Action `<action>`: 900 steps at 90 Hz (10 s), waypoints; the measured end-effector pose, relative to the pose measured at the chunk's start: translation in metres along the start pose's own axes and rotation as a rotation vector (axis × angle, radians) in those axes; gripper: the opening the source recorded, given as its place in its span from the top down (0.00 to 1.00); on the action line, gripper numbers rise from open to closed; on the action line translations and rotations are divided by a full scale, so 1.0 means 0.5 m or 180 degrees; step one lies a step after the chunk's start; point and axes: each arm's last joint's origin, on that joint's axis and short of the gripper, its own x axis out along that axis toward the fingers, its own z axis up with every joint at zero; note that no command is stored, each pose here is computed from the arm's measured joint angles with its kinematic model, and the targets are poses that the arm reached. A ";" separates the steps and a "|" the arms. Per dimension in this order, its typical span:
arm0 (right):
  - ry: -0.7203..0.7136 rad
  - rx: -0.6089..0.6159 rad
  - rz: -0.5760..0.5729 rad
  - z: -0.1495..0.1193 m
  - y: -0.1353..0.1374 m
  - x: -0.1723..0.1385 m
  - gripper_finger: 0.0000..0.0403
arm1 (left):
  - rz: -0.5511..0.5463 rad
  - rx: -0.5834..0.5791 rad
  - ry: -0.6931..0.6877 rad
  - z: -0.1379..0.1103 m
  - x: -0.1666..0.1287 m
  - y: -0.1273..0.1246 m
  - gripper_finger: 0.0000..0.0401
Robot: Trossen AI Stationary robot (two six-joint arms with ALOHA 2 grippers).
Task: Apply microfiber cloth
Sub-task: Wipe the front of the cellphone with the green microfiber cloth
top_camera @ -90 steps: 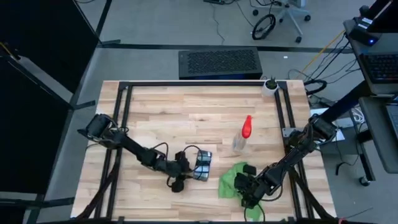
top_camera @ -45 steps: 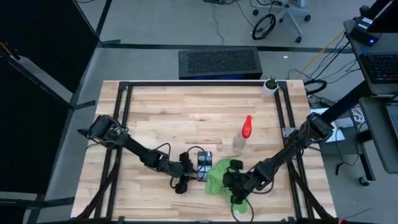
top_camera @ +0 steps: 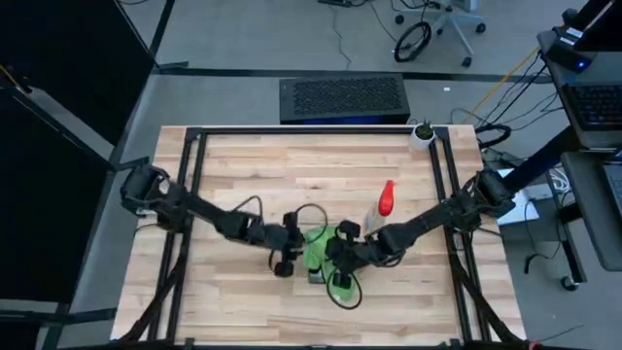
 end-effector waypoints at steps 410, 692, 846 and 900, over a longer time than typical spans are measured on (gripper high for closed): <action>-0.0079 0.0425 0.0400 -0.017 0.036 0.202 0.94 | -0.0657 0.0254 -0.0134 -0.054 0.118 0.060 0.70; 0.0208 0.0426 -0.0129 -0.008 0.081 -0.088 0.94 | -0.0741 0.0014 -0.0479 0.011 0.110 0.056 0.70; 0.0479 0.0722 -0.0134 -0.088 0.141 -0.042 0.94 | -0.1061 0.0209 -0.0410 -0.011 0.229 0.029 1.00; 0.1299 0.1012 0.0224 -0.182 0.205 -0.005 0.94 | -0.1173 0.0227 -0.0460 -0.009 0.228 0.027 1.00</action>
